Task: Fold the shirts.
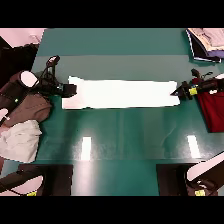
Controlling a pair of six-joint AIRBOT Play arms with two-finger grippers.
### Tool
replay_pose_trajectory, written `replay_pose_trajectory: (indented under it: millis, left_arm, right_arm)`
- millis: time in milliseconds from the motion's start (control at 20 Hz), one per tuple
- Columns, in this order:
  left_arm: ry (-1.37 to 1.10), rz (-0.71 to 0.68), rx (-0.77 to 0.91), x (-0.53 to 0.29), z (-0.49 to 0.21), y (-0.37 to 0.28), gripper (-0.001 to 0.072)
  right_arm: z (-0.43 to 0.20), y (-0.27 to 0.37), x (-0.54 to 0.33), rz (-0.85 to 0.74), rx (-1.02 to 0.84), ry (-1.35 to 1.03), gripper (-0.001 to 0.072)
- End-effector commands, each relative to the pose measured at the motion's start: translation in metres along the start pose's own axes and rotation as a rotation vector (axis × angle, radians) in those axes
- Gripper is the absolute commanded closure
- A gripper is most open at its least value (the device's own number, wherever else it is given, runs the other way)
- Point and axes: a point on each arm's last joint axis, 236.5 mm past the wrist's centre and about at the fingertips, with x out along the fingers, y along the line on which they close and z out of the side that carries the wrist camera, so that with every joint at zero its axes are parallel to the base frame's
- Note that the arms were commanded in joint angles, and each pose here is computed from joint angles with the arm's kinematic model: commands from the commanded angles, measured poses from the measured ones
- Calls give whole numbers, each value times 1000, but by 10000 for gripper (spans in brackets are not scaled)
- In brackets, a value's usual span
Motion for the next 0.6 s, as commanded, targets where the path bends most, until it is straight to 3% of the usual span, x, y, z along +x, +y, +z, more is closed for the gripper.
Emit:
replay_pose_trajectory:
  millis: [0, 250, 450, 550]
  left_arm:
    - [7, -31, -19, 0, -2, -8, 681]
    - [-4, -111, 33, 22, -1, -51, 682]
    - [49, -162, 111, 68, 9, -98, 682]
    - [60, -205, 135, 95, 19, -127, 682]
  right_arm:
    - [0, 16, 6, 4, -104, 5, 699]
    - [8, 59, -39, -28, -204, -109, 701]
    - [8, 147, -84, 112, -325, -182, 703]
    - [8, 186, -94, 106, -391, -197, 703]
